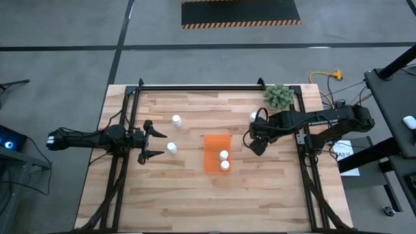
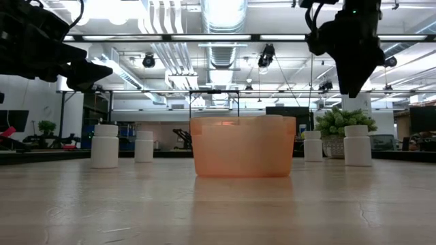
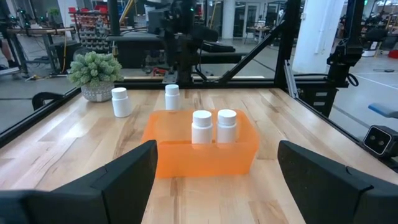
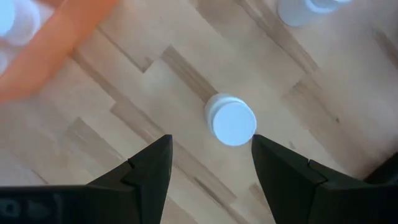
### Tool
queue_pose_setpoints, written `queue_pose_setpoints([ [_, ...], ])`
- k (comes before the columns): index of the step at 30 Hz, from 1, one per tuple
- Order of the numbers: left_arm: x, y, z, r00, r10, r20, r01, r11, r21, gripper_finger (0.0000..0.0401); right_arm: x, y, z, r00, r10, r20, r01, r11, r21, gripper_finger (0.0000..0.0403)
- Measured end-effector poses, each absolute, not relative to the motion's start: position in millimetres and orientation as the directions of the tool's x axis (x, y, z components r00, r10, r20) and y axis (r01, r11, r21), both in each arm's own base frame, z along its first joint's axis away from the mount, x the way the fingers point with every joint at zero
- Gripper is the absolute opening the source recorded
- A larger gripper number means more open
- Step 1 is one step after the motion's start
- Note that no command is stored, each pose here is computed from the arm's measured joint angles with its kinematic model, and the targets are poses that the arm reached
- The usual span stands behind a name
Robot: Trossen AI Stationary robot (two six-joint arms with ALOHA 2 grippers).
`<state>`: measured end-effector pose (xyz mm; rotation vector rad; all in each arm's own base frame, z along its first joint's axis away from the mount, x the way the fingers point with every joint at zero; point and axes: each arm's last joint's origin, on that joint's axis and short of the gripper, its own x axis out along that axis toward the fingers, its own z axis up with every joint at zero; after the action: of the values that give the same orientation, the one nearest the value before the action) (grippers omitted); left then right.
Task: Pick and place pill bottles into a basket
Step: Put the white pill bottle into the orange bin
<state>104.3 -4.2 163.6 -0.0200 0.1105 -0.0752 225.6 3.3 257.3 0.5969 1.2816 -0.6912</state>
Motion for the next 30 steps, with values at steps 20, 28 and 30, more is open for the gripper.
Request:
queue_pose_setpoints([
  [20,104.3,-4.2,163.5,0.991,-0.076,-0.110,0.074,0.997,-0.024,0.0315,215.8,-3.9,235.9,0.053,-0.182,-0.982,0.909,0.417,-0.028,0.0211],
  [28,104.3,-4.2,163.5,0.991,-0.076,-0.110,0.074,0.997,-0.024,0.0315,220.0,-3.9,224.0,0.113,-0.182,-0.977,0.905,0.425,0.025,0.0211],
  [30,104.3,-4.2,163.5,0.991,-0.076,-0.110,0.074,0.997,-0.024,0.0315,221.4,-3.9,222.8,0.129,-0.181,-0.975,0.904,0.426,0.040,0.0211],
])
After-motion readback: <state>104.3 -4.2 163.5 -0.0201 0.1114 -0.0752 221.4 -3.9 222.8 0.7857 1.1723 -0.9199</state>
